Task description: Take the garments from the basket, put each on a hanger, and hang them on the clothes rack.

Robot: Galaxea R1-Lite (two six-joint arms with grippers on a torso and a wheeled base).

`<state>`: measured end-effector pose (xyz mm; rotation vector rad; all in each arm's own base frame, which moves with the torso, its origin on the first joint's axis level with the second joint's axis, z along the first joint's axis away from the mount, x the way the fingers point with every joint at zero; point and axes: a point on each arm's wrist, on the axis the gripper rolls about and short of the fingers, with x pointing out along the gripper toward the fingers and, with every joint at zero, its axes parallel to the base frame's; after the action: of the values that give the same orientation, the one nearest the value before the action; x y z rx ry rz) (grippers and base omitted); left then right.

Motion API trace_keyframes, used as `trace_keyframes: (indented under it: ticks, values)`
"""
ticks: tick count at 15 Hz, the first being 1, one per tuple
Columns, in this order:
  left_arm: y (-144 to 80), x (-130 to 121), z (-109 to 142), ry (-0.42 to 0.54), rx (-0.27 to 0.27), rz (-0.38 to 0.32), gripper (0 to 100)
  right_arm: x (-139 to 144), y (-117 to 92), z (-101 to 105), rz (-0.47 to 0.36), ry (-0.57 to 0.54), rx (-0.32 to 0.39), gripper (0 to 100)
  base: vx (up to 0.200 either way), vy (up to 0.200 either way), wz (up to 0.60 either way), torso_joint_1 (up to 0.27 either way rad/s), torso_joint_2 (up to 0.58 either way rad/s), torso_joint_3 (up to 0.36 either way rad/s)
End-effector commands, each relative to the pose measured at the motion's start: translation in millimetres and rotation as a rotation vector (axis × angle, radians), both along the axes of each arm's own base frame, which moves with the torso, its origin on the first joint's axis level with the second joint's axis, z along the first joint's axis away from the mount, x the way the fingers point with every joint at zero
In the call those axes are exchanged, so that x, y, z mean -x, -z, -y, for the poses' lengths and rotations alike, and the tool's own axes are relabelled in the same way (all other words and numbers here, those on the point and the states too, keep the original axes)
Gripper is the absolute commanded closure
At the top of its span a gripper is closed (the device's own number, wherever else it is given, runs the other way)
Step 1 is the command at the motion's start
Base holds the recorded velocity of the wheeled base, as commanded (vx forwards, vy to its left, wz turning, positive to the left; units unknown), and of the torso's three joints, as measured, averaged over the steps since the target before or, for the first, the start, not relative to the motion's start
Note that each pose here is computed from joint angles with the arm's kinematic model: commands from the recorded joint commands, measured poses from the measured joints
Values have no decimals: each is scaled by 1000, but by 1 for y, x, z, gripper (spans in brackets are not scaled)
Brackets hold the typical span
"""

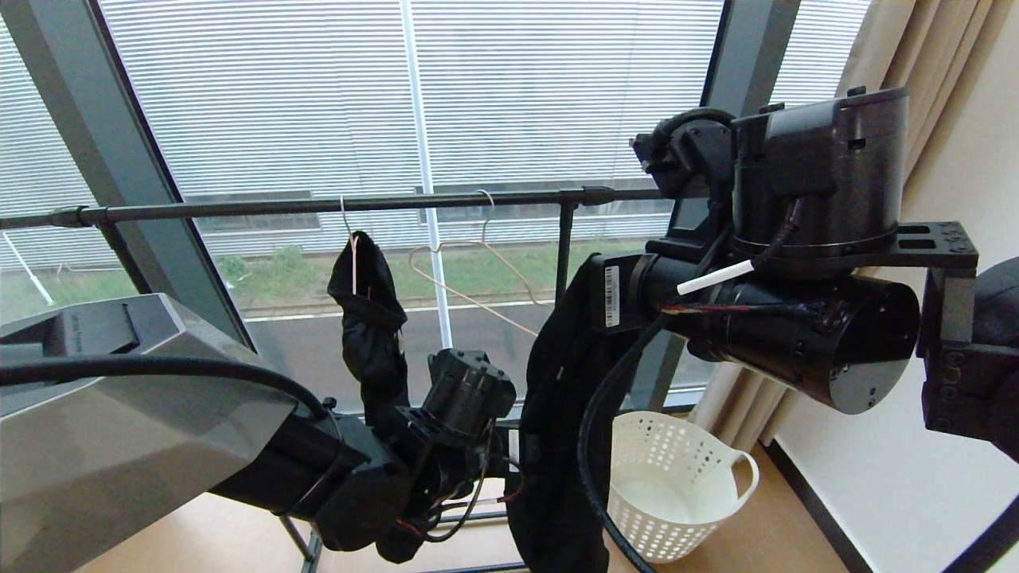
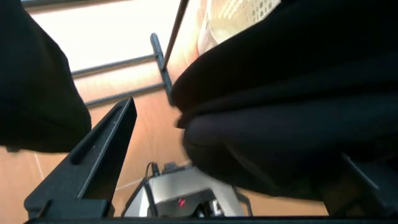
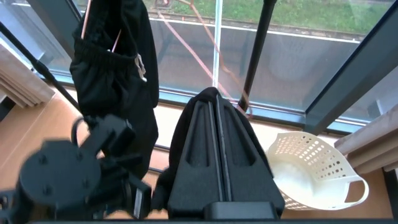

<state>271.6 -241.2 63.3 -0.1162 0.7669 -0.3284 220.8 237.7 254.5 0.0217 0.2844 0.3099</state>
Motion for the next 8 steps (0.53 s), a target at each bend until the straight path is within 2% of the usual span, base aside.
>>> trace_keyframes:
  ticks: [1, 5, 6, 8]
  values:
    - [2, 8, 2, 18, -8, -9, 0, 1, -1, 1, 4, 0, -4, 100, 0, 0, 0, 0, 0, 0]
    - [-9, 16, 1, 19, -1, 16, 0, -8, -3, 7, 8, 34, -8, 100, 0, 0, 0, 0, 0, 0]
    - [-11, 16, 0, 19, 2, 19, 100, -9, -3, 7, 9, 37, -10, 100, 0, 0, 0, 0, 0, 0]
    - [-23, 21, -5, 18, 21, 39, 100, -14, -4, 10, 10, 52, -11, 100, 0, 0, 0, 0, 0, 0]
